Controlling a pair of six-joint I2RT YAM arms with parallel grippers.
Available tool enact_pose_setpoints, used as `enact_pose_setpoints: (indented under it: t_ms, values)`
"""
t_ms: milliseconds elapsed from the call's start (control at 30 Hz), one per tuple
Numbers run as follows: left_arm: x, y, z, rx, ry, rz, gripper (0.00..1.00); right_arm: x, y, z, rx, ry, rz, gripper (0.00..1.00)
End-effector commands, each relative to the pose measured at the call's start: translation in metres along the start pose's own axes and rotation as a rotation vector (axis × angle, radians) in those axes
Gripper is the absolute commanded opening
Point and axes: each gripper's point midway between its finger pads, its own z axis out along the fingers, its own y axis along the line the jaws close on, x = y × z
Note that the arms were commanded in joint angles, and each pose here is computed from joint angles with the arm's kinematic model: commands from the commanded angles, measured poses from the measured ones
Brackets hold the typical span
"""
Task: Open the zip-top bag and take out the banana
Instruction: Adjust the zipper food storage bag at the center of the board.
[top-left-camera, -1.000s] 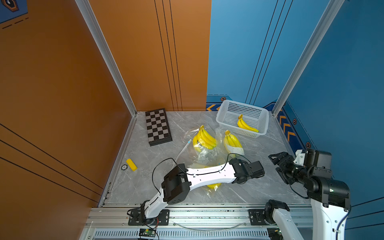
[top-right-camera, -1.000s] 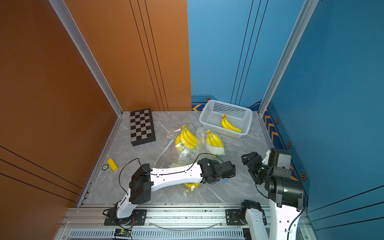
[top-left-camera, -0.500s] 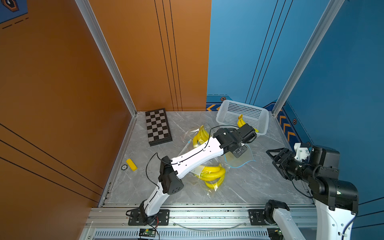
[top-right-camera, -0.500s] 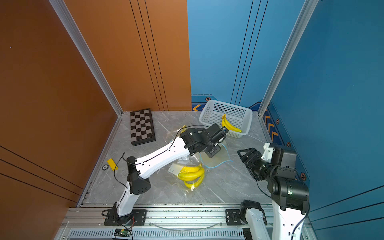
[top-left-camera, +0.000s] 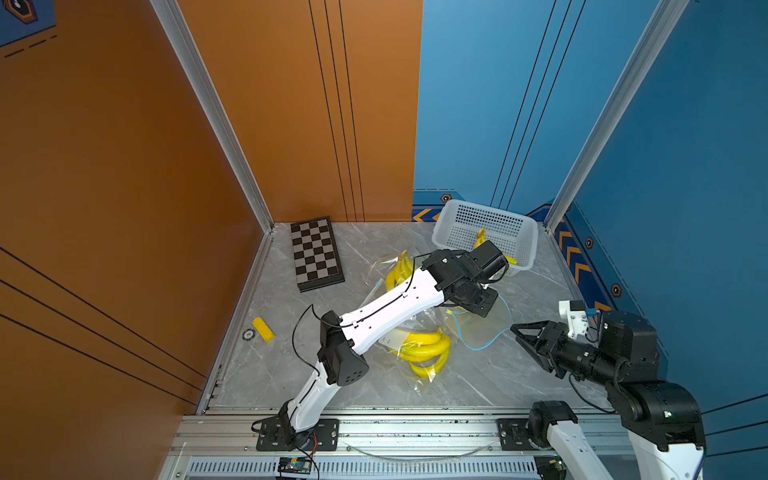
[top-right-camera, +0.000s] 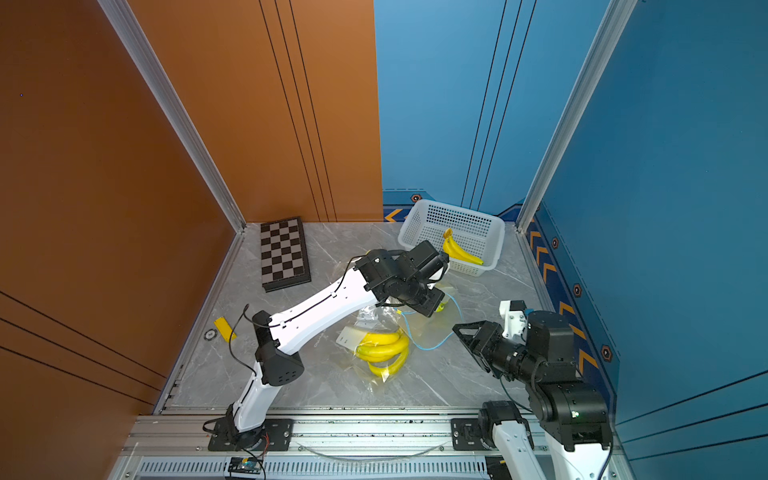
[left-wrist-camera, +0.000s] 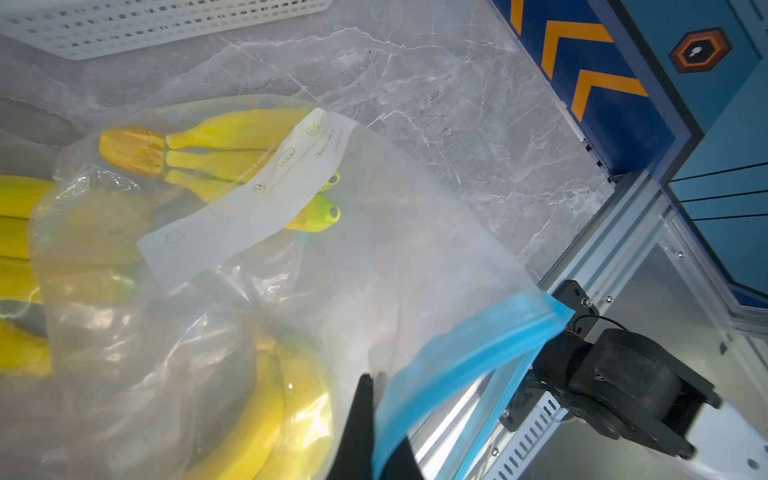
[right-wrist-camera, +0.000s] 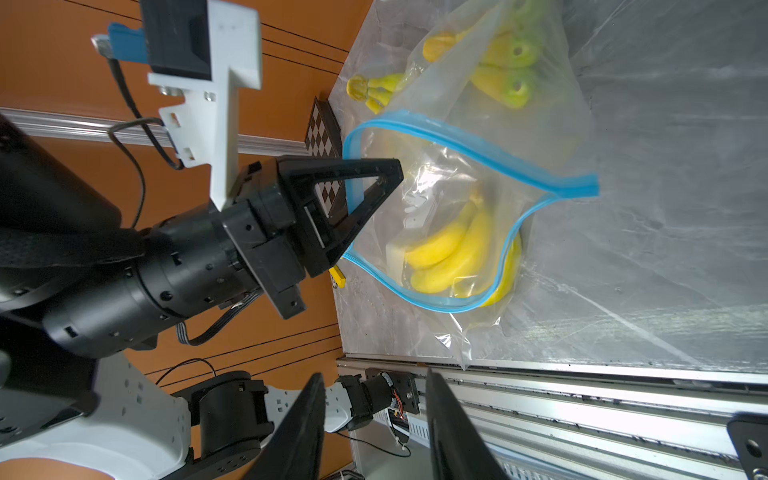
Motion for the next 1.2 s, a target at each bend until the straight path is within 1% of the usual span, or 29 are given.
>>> enact_pose_setpoints:
  t_ms: [0,67,133,200,300,467,633,700,767,867,967,1100,1133,1167]
  values:
    - [0.007,-0.011,0.000,0.049,0.036,-0.043,0.00,-0.010,-0.002,0.012,0.028,-0.025,-0.030,0.41]
    - [0.009,-0.016,0.003,0.062,0.048,-0.051,0.00,-0.007,-0.006,0.027,0.066,0.012,-0.077,0.41]
    - [0.012,-0.022,0.005,0.074,0.057,-0.059,0.00,-0.007,-0.015,0.042,0.133,0.026,-0.132,0.41]
    - [0.012,-0.027,0.005,0.084,0.059,-0.070,0.00,-0.007,-0.031,0.058,0.224,0.036,-0.175,0.41]
    - [0.014,-0.034,0.005,0.105,0.065,-0.088,0.00,-0.013,-0.042,0.077,0.299,0.033,-0.211,0.40]
    - [0.015,-0.035,0.002,0.125,0.077,-0.137,0.00,-0.032,-0.062,0.094,0.329,-0.042,-0.203,0.40]
    - [0.005,-0.032,-0.011,0.144,0.052,-0.188,0.00,-0.042,-0.111,0.098,0.411,-0.066,-0.101,0.39]
    - [0.003,-0.034,-0.017,0.164,0.049,-0.210,0.00,-0.047,-0.119,0.097,0.414,-0.085,-0.084,0.39]
    - [0.002,-0.041,-0.021,0.195,0.053,-0.228,0.00,-0.052,-0.119,0.098,0.410,-0.094,-0.094,0.44]
    - [0.006,-0.063,-0.020,0.248,0.075,-0.237,0.00,-0.057,-0.119,0.105,0.413,-0.085,-0.118,0.51]
    - [0.013,-0.081,-0.016,0.287,0.103,-0.239,0.00,-0.057,-0.123,0.117,0.400,-0.067,-0.131,0.52]
    - [0.018,-0.084,-0.012,0.306,0.139,-0.248,0.00,-0.059,-0.120,0.127,0.321,-0.089,-0.134,0.52]
    - [0.019,-0.082,-0.012,0.309,0.146,-0.253,0.01,-0.059,-0.121,0.128,0.315,-0.097,-0.133,0.52]
    - [0.020,-0.078,-0.013,0.304,0.152,-0.261,0.18,-0.059,-0.122,0.128,0.308,-0.099,-0.131,0.52]
